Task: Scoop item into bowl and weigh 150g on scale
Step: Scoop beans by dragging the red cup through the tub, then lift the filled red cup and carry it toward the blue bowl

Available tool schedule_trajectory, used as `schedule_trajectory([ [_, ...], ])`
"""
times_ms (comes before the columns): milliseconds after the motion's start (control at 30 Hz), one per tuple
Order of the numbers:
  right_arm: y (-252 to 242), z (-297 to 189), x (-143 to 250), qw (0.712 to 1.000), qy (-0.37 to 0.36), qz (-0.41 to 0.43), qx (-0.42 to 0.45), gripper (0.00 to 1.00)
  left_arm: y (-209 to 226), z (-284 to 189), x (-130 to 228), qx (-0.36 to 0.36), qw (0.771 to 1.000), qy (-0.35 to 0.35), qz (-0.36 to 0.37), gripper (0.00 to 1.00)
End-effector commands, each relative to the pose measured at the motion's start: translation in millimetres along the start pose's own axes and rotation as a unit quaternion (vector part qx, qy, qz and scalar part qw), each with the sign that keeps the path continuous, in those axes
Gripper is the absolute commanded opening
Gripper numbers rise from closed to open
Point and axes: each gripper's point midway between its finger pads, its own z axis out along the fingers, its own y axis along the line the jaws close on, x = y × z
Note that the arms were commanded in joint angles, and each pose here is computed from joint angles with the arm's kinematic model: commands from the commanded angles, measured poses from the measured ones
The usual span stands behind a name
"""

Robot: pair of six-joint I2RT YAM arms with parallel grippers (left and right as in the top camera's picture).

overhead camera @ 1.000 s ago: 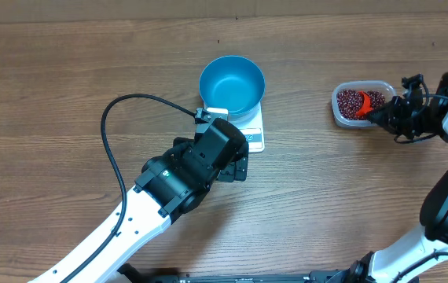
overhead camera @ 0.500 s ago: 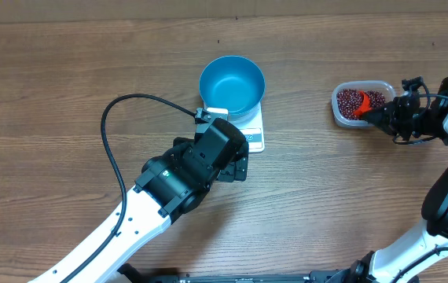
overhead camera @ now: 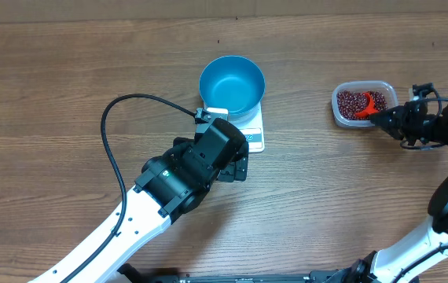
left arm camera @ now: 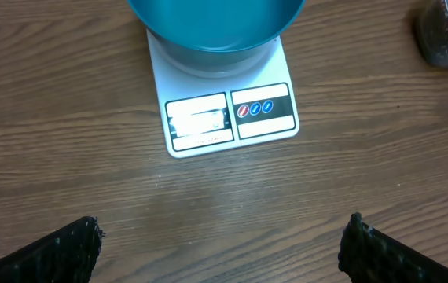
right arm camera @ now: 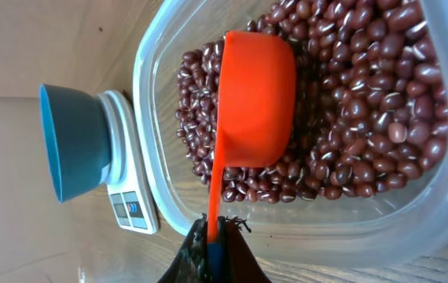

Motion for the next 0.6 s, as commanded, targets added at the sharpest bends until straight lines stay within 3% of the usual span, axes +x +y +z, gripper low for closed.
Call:
schedule_trajectory([
  [0,8.8,6.2,6.6,0.998,0.008,-0.015,-0.058,0.04,0.2,0.3,-1.6,-0.003,1.000,-0.003,-0.006,1.00],
  [567,22.3,3.7,5.4,0.994,0.001,-0.005,-0.107,0.04,0.2,0.3,-1.5,-0.004,1.000,-0.003,-0.006,1.00],
])
